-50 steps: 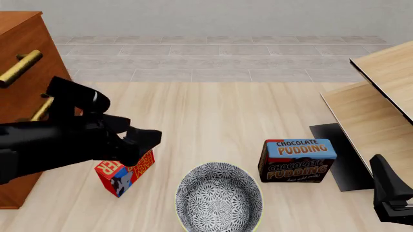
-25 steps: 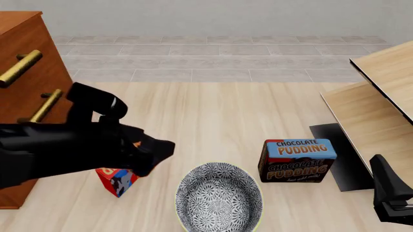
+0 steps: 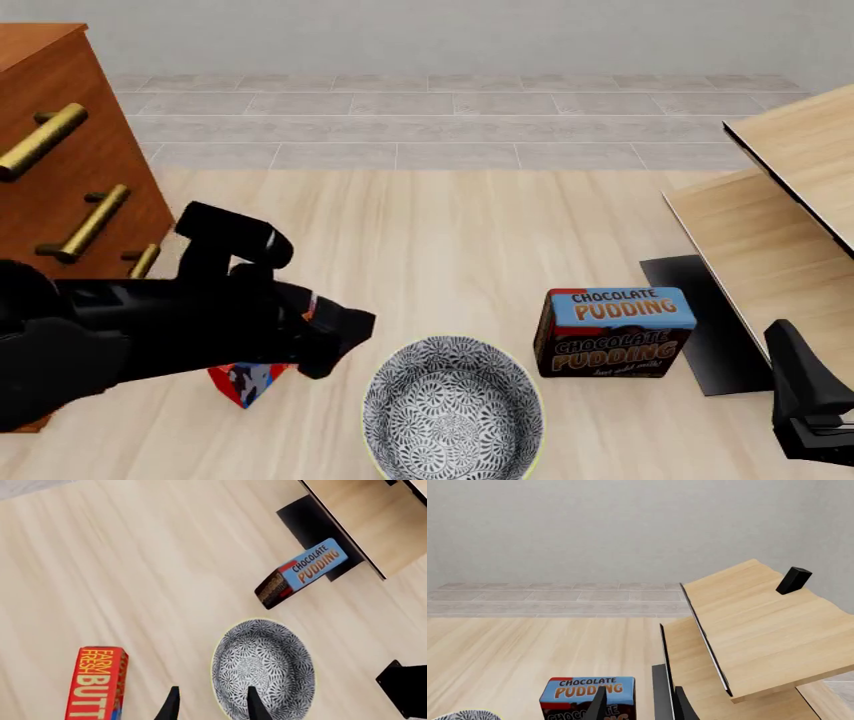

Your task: Close the top drawer of the cabinet and put the bowl on top of it.

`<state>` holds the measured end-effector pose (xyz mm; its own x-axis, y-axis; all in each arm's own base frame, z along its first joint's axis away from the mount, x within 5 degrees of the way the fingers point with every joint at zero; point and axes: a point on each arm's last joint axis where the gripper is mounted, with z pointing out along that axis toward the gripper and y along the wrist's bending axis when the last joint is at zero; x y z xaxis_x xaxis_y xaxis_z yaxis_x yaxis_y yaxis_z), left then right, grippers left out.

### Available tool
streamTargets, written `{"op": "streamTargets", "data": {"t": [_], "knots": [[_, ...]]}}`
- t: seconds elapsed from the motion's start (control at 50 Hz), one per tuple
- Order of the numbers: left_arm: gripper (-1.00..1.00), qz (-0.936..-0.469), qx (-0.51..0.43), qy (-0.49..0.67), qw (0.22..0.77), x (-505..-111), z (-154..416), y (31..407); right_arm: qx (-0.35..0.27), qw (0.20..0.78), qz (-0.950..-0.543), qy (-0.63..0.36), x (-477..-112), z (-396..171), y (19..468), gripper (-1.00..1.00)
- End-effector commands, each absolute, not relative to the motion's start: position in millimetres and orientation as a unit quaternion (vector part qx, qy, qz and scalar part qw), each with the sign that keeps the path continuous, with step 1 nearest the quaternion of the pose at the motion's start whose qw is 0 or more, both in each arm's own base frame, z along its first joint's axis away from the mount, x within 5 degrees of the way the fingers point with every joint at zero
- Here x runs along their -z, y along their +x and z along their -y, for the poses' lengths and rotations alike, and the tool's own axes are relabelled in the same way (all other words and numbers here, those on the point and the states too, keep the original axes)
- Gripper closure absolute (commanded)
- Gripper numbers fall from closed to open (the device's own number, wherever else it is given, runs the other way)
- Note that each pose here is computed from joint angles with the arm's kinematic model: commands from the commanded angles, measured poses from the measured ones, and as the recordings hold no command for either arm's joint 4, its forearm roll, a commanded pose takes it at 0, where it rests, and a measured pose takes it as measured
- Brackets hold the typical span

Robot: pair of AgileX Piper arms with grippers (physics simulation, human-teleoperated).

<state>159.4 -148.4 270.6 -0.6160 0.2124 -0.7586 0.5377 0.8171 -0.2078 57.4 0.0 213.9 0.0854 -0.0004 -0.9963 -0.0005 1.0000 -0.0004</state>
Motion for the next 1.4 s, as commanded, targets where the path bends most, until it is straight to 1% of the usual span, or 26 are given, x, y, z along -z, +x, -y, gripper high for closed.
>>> {"op": "streamTargets", "data": {"t": [0.02,1.0,1.12,1.4], "knots": [[-1.0,-0.881,0.215,0.206,0.369,-251,154,163,0.0,0.737,-0.676,0.0,-214,0,57,-1.0],[-1.0,-0.894,0.221,0.193,0.34,-204,172,171,0.0,0.737,-0.676,0.0,-214,0,57,-1.0],[-1.0,-0.892,0.225,0.188,0.344,-204,172,172,0.0,0.737,-0.676,0.0,-214,0,57,-1.0],[-1.0,-0.9,0.221,0.178,0.331,-184,174,174,0.0,0.737,-0.676,0.0,-214,0,57,-1.0]]}}
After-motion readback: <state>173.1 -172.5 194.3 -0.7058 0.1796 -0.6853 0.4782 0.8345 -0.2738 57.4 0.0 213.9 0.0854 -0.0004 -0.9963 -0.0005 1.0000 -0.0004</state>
